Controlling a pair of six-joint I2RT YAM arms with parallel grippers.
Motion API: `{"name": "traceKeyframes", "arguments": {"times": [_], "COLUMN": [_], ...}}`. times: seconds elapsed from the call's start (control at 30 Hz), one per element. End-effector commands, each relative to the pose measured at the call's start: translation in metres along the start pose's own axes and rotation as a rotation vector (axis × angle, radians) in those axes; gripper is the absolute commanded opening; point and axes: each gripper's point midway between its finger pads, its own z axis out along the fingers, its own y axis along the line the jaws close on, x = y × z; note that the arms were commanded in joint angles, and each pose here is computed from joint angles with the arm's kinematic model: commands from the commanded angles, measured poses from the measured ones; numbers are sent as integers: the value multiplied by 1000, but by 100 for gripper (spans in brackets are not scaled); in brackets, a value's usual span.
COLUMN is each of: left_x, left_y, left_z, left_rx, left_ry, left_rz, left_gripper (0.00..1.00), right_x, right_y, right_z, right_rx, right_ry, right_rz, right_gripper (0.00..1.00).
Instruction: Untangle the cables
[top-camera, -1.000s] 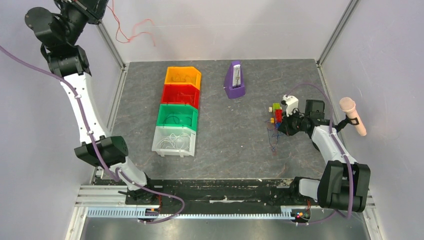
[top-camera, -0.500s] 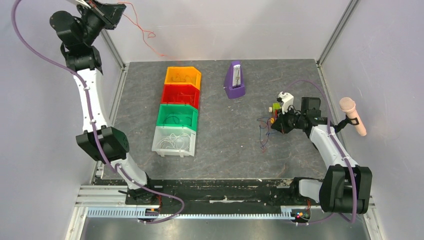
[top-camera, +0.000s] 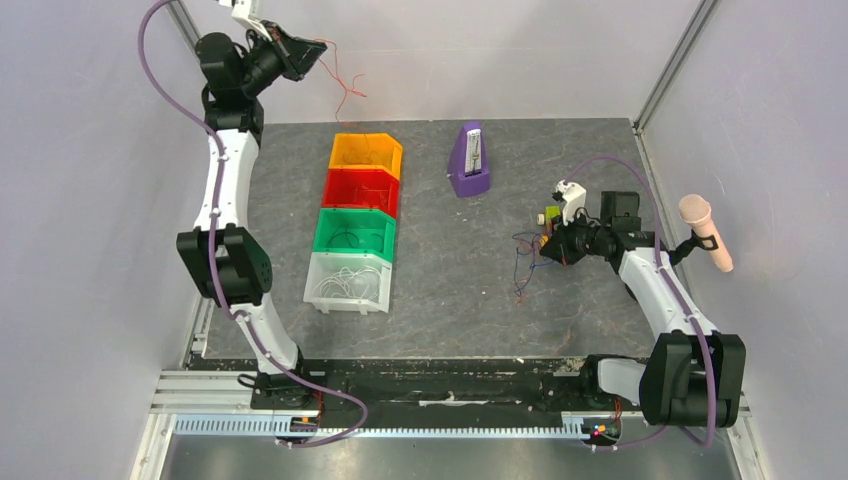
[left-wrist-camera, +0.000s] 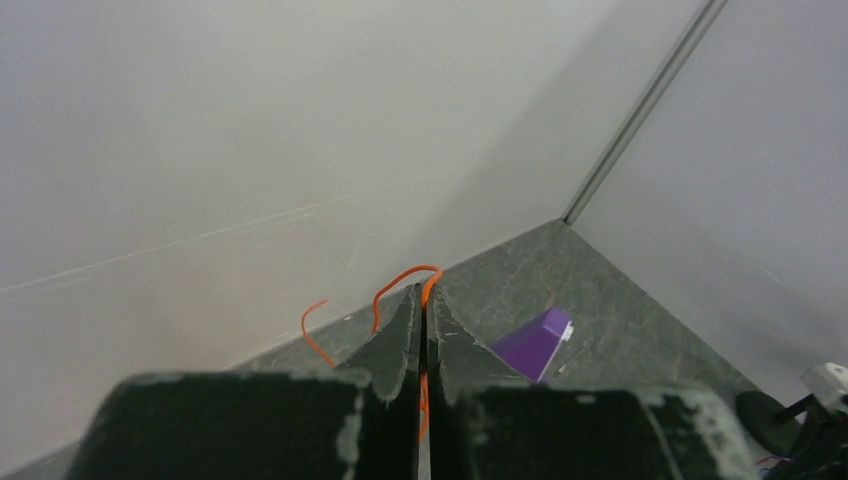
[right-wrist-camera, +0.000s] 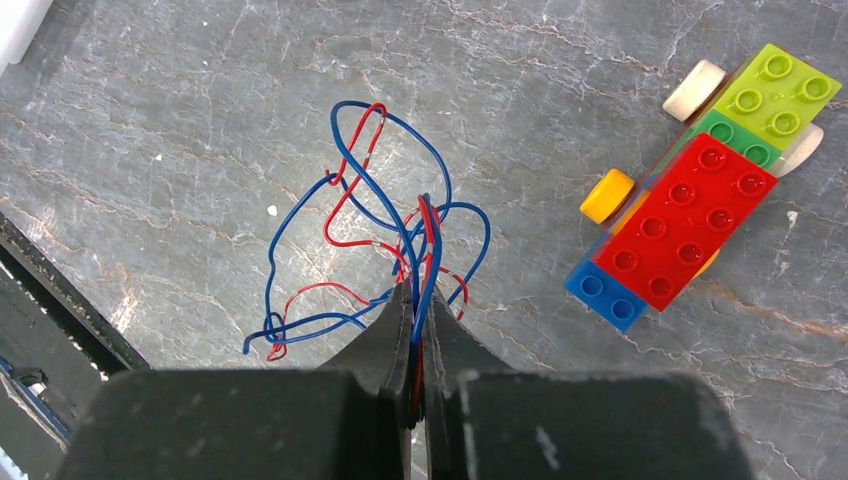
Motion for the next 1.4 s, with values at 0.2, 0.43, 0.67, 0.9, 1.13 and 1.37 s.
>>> {"name": "traceKeyframes", "arguments": {"times": [0.2, 0.43, 0.67, 0.9, 1.13, 1.37], "left_x": [72, 143, 196, 207, 207, 272], "left_y": [40, 44, 31, 93, 151, 105], "left_z": [3, -16, -27, -13, 6, 8], "left_rx": [-57, -31, -32, -309, -465, -147], "left_ry": [148, 315, 431, 442, 440, 559], "left_rz": [169, 162, 102, 98, 263, 391], "left_gripper": [2, 2, 2, 2, 2, 2], "right_x": [-25, -24, -26, -28, -26, -25], "right_y": [4, 2, 0, -2, -4, -6], "right_z": [-10, -8, -8, -7, -7, -8], "right_rx": [8, 8, 13, 17, 25, 43], "right_ry": [-49, -42, -38, -37, -23, -8], "right_rz": [-31, -23, -19, -9, 7, 7], "right_gripper": [0, 0, 0, 0, 0, 0]}}
